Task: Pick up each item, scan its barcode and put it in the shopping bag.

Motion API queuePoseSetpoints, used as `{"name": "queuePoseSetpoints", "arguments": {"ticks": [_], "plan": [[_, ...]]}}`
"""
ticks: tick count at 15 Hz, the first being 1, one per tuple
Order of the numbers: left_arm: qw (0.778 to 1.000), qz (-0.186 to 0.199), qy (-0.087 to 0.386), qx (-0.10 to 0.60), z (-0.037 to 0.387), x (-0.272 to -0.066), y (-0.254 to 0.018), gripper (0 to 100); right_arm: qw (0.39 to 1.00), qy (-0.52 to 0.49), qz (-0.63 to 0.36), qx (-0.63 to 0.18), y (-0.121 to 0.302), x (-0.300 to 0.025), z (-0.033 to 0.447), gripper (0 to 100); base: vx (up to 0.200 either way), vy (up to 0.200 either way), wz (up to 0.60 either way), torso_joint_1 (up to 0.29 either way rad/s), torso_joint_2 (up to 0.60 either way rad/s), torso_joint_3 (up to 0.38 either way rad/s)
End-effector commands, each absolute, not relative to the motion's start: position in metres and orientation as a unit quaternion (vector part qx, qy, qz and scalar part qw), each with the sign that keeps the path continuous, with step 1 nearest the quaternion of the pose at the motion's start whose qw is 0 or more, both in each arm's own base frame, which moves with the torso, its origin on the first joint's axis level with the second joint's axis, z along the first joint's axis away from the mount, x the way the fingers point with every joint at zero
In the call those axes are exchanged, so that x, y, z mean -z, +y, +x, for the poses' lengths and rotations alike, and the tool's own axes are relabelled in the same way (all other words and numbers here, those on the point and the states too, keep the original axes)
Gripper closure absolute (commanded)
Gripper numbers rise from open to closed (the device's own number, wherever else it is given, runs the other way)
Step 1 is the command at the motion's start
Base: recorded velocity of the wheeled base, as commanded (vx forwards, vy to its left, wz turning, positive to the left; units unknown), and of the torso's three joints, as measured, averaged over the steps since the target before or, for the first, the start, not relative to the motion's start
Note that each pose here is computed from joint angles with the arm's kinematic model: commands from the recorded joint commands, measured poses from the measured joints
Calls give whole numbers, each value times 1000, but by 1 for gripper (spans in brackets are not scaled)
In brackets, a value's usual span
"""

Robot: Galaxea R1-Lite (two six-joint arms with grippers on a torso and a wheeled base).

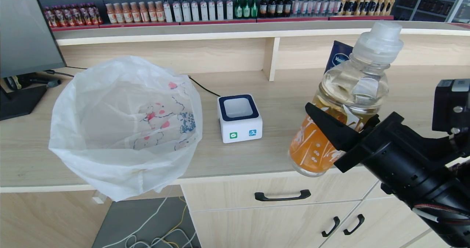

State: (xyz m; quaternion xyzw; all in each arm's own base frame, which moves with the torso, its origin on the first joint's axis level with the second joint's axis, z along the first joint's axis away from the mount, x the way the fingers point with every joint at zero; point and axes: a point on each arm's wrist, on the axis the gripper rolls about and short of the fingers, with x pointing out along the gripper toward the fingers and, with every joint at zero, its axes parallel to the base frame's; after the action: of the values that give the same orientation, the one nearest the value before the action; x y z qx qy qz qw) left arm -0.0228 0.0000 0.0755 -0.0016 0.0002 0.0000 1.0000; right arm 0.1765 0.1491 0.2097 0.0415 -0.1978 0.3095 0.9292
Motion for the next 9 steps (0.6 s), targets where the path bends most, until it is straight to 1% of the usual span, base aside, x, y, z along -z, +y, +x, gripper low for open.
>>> {"name": "queuePoseSetpoints", "arguments": {"ticks": [1,7,9], "plan": [[1000,-2,0,0,-23,-75,0,0,929,-199,41,-310,150,-210,177,100,0,0,0,0,0,0],[1000,1,0,1,-23,-75,0,0,929,-199,40,-309,152,-210,180,100,0,0,0,0,0,0],[1000,8,1,1,-23,-75,0,0,929,-205,41,-306,154,-213,184,100,0,0,0,0,0,0]]}}
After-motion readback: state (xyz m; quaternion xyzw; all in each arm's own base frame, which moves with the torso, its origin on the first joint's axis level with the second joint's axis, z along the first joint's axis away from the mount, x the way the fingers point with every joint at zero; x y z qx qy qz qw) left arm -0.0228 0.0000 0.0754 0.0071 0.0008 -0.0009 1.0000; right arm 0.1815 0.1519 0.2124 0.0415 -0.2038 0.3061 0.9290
